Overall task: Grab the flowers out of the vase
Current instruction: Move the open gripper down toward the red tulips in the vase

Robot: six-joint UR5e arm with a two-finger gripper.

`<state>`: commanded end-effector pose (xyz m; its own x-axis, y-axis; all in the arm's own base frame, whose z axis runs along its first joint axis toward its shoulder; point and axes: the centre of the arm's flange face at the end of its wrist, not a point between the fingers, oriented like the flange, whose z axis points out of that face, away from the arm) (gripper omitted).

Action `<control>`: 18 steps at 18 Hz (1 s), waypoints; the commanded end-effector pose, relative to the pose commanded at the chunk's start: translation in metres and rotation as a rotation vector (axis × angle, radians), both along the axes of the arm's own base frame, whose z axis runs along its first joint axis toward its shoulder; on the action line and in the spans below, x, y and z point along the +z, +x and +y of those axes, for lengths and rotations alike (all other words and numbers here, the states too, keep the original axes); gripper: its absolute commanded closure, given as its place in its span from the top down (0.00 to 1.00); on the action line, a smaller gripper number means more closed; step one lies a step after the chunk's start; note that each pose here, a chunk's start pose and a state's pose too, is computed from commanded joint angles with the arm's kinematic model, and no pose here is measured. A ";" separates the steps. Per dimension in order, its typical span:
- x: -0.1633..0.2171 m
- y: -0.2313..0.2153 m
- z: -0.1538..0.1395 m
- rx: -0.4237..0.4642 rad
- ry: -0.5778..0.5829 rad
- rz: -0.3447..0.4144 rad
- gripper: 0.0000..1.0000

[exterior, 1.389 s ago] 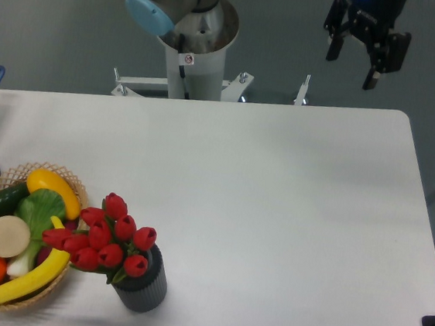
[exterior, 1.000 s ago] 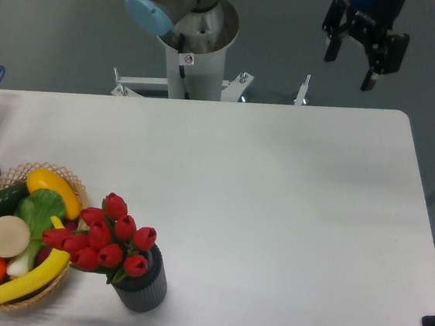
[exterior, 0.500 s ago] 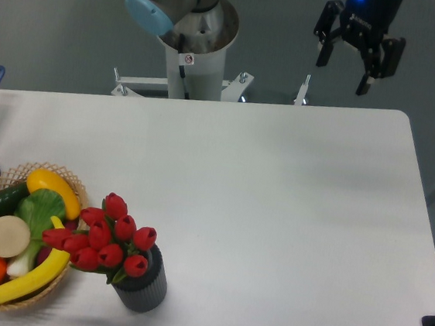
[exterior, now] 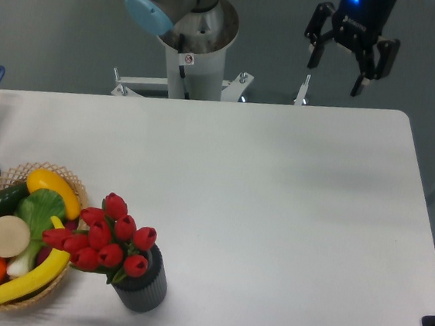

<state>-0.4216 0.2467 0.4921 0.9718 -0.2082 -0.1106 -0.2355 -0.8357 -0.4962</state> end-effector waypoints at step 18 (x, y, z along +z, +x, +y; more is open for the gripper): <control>-0.007 0.005 0.031 0.136 0.264 -0.045 1.00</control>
<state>-0.4171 0.2774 0.4848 0.9940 -0.0454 -0.0999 -0.1031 -0.6987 -0.7079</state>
